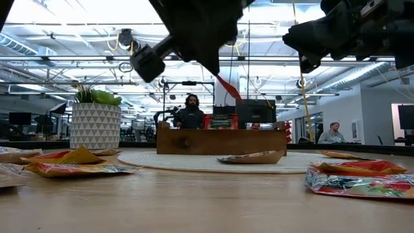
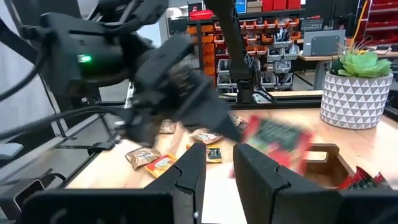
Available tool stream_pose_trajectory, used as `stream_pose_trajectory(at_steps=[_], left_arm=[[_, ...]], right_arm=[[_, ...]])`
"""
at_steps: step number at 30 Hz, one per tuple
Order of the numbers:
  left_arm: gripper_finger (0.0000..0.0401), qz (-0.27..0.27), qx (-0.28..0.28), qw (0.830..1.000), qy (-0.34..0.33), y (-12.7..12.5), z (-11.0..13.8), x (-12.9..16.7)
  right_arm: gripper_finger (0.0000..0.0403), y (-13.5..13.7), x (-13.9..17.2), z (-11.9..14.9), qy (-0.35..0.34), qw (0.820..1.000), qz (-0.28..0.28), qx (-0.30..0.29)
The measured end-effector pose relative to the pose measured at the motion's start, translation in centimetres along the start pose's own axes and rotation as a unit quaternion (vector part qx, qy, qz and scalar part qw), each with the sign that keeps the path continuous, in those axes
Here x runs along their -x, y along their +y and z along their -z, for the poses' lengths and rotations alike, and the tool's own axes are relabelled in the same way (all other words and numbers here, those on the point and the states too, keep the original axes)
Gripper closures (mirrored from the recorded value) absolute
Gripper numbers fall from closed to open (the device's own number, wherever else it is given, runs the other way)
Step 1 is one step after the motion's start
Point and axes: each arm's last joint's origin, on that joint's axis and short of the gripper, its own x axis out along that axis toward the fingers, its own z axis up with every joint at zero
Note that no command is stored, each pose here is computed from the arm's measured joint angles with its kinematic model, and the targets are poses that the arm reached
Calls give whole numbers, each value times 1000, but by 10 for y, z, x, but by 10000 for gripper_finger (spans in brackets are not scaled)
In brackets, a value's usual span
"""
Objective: Pick & Place Tea
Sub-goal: Put the red tea bag into the middle section of the wooden organizer
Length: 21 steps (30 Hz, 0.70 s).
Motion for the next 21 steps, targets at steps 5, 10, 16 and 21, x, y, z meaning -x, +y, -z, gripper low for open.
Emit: stream_pose_trajectory(at_steps=[5, 10, 16, 21], left_arm=[[401, 25, -41, 998, 42, -3, 14, -24], [401, 87, -35, 995, 40, -12, 25, -52], [401, 109, -49, 991, 53, -15, 36, -81], [401, 109, -47, 992, 43, -11, 38, -88]], right_arm=[[330, 0, 0, 0, 1, 1000, 1, 26], [330, 0, 0, 0, 2, 999, 1, 45], [330, -1, 0, 5, 25, 998, 2, 64], [330, -1, 0, 8, 39, 997, 2, 66]])
